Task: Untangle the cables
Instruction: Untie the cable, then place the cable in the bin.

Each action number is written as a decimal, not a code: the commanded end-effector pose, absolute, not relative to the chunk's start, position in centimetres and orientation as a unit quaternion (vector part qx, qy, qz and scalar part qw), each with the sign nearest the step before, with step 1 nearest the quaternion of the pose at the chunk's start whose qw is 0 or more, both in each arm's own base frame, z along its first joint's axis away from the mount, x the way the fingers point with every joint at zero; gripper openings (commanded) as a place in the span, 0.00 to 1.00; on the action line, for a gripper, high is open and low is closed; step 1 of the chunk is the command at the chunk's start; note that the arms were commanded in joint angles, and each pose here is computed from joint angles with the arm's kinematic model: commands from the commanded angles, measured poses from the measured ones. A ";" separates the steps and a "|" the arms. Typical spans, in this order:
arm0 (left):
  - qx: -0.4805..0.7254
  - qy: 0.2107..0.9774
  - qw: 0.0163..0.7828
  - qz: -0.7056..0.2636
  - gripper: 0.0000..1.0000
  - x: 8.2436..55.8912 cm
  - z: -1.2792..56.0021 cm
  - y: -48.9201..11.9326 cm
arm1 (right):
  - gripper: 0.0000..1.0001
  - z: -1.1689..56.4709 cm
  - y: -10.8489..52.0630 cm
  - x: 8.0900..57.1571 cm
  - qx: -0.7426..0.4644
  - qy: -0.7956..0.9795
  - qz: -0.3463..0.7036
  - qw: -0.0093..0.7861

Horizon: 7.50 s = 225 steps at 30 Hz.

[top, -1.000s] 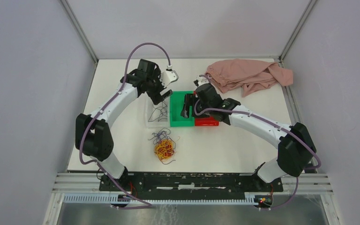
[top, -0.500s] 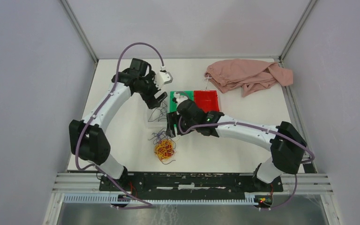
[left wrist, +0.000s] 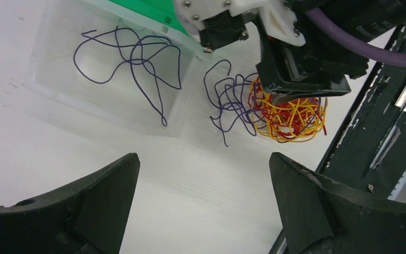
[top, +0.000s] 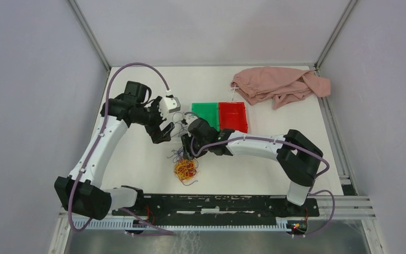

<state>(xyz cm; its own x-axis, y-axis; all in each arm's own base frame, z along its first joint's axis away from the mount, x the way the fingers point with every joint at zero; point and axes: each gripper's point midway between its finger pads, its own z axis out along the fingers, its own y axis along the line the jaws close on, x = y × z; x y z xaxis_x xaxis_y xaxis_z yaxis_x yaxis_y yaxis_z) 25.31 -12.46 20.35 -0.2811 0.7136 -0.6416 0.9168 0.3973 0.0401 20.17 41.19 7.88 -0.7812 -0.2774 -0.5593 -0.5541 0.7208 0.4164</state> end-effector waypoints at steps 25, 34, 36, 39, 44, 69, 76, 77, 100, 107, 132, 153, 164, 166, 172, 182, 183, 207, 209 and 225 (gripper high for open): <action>0.582 0.668 0.379 -0.267 0.88 15.9 23.0 -15.1 | 0.00 23.8 43.8 16.6 -0.248 0.751 0.533 0.300; 0.596 0.644 0.402 -0.262 0.72 15.9 23.5 -15.5 | 0.00 27.4 44.0 15.2 -0.260 0.719 0.576 0.291; 0.601 0.640 0.401 -0.261 0.71 15.7 23.0 -15.5 | 0.00 27.7 44.0 15.1 -0.261 0.716 0.578 0.291; 0.604 0.634 0.406 -0.260 0.67 15.5 22.7 -15.5 | 0.00 27.9 44.0 14.9 -0.262 0.713 0.583 0.288; 0.600 0.626 0.421 -0.266 0.58 15.9 22.9 -16.0 | 0.00 28.2 44.2 14.7 -0.265 0.709 0.588 0.285; 0.528 0.615 0.511 -0.287 0.03 18.4 29.6 -18.4 | 0.70 31.0 40.3 15.5 -0.222 0.703 0.586 0.338; 0.532 0.585 0.527 -0.313 0.03 16.9 33.8 -18.9 | 0.75 30.9 36.4 19.2 -0.146 0.721 0.569 0.368; 0.532 0.583 0.527 -0.316 0.03 16.8 34.0 -19.0 | 0.76 30.7 36.1 19.7 -0.139 0.726 0.563 0.369; 0.539 0.576 0.515 -0.335 0.03 16.5 34.6 -19.7 | 0.81 29.4 43.2 17.4 -0.248 0.717 0.574 0.309; 0.538 0.563 0.521 -0.350 0.03 15.8 36.4 -20.0 | 0.78 27.9 44.4 19.8 -0.217 0.746 0.538 0.327; 0.519 0.470 0.623 -0.350 0.03 14.9 49.7 -20.5 | 0.61 13.3 41.4 21.0 -0.159 0.849 0.390 0.321; 0.495 0.367 0.734 -0.286 0.03 14.4 61.7 -19.5 | 0.63 14.5 38.3 19.7 -0.146 0.844 0.392 0.336; 0.492 0.421 0.696 -0.309 0.03 16.8 56.8 -20.3 | 0.91 24.5 32.5 21.8 -0.130 0.830 0.330 0.431; 0.490 0.434 0.687 -0.314 0.03 17.6 55.6 -20.6 | 0.92 25.4 31.4 22.9 -0.115 0.830 0.323 0.440; 0.491 0.478 0.675 -0.273 0.03 21.3 50.8 -20.6 | 0.91 26.4 27.3 26.1 -0.071 0.840 0.283 0.458; 0.482 0.531 0.672 -0.184 0.03 26.6 45.7 -19.5 | 0.90 23.8 25.0 27.7 -0.050 0.861 0.234 0.449; 0.480 0.533 0.675 -0.172 0.03 27.1 45.5 -19.3 | 0.90 23.7 25.0 27.8 -0.049 0.861 0.233 0.449; 0.513 0.608 0.606 0.001 0.03 36.8 30.7 -16.7 | 0.89 21.7 23.8 27.7 -0.043 0.868 0.217 0.445; 0.522 0.610 0.596 0.013 0.03 37.4 29.5 -16.5 | 0.89 21.6 23.7 27.7 -0.042 0.868 0.217 0.444; 0.542 0.721 0.432 -0.017 0.03 36.4 15.8 -15.0 | 0.89 21.5 23.3 27.7 -0.038 0.872 0.210 0.441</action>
